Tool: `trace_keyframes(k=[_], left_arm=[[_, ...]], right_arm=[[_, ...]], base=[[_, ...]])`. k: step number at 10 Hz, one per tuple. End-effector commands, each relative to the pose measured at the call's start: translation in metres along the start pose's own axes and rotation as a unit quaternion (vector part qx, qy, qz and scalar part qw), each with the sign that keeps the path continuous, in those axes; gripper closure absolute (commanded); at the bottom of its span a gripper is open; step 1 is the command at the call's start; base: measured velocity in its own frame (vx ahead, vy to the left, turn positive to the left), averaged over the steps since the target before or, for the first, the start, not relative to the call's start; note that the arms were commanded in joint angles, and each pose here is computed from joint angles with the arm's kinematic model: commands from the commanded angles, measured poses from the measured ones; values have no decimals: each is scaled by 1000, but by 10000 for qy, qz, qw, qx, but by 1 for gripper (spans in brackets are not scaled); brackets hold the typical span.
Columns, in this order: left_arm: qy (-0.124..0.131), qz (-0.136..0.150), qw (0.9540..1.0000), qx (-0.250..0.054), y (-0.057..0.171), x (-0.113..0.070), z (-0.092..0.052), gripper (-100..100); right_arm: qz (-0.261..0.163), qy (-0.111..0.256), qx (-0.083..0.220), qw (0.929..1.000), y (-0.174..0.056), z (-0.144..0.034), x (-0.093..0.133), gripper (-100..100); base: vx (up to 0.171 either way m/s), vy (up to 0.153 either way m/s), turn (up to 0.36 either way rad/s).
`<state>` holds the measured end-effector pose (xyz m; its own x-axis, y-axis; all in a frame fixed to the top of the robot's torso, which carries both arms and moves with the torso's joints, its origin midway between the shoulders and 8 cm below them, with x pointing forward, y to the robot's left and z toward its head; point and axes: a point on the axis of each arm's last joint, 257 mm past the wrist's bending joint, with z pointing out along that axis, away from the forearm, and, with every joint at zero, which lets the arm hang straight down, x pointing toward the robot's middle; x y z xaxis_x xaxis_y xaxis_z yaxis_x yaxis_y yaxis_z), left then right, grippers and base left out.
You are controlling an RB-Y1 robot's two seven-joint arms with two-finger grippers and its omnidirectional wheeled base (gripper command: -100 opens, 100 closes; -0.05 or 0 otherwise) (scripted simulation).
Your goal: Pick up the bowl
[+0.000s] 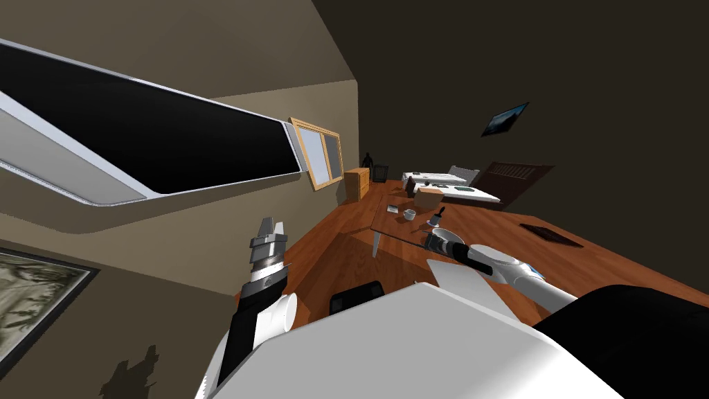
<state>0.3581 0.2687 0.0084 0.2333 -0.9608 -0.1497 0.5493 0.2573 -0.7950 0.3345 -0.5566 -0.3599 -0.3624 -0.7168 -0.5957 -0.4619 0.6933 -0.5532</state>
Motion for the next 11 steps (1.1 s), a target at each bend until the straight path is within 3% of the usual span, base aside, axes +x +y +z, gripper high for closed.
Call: trace_keyframes(k=[1,2,3,6,8,9,11], left_arm=[[0,0,10000,0,0,0,0,0],[0,0,10000,0,0,0,0,0],[0,0,10000,0,0,0,0,0],[0,1,10000,0,0,0,0,0],[0,1,10000,0,0,0,0,0],[0,0,10000,0,0,0,0,0],[0,0,10000,0,0,0,0,0]], right_arm=[[-323,285,0,9991,-11,-7,22,-100],[-260,430,13,9987,-11,-11,37,-100],[-486,724,5,9962,-18,-21,61,-100],[-1007,1547,-87,9828,-31,-55,127,-100],[-951,1660,-87,9815,-30,-61,138,-100],[-1081,1894,-142,9758,-32,-72,156,-100],[-1066,1923,-143,9754,-31,-74,159,-100]], base=[[12,-24,99],[12,-30,59],[21,-39,116],[37,-71,148],[11,-42,8],[11,-20,88],[7,-24,15]])
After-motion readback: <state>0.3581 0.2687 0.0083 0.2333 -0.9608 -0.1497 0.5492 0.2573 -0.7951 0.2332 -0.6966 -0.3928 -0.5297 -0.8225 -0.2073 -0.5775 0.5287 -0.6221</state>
